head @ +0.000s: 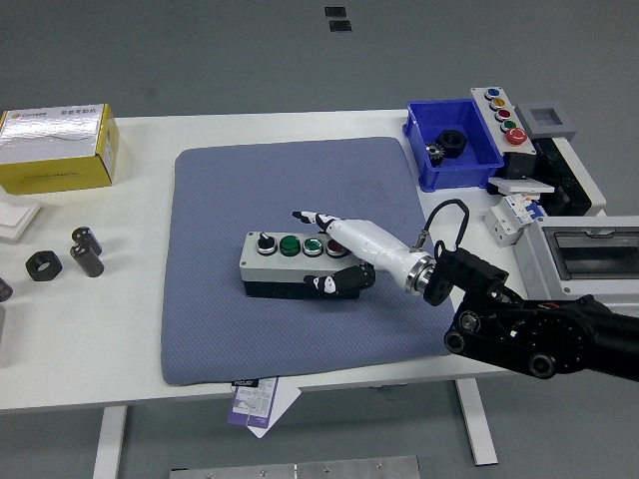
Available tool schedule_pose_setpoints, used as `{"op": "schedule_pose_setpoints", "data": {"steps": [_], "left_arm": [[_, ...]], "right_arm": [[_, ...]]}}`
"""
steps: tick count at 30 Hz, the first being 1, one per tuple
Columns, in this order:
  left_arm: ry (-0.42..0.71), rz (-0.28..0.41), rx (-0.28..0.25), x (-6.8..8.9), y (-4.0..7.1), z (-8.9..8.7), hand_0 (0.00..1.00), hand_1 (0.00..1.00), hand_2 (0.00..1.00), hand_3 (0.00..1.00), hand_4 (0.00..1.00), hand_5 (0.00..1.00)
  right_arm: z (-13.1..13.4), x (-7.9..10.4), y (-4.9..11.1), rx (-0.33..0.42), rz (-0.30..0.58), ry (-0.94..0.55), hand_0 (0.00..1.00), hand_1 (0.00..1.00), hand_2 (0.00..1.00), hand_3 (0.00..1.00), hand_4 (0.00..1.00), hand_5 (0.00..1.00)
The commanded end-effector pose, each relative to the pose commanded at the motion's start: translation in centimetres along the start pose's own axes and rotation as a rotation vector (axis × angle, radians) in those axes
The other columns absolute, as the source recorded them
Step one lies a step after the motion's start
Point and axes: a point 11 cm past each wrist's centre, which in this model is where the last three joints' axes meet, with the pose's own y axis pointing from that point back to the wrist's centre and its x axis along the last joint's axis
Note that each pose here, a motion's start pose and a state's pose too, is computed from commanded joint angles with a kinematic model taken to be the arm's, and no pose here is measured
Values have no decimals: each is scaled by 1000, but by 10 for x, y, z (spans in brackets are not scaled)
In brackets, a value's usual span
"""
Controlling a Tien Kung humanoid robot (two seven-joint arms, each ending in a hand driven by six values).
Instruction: Pick up the button,place it on the desk,press the button,press the button
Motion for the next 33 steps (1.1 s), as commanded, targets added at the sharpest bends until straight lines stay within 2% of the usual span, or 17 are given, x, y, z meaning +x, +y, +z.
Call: {"op": "schedule_pose_setpoints", "data": {"steps": [19,21,33], "left_arm": [[0,-2,1,-1,0,0,632,520,518,678,737,189],[0,-3,1,-1,0,-1,630,519,517,676,736,187],[-1,-5,1,-2,0,-1,630,518,512,667,733,184]], "right_arm": [[-3,13,6,31,-26,33,728,788,969,998,448,2],[-3,15,7,30,-28,29,741,811,995,998,460,2],[0,20,8,8,-53,-37,753,829,998,998,473,2]]}}
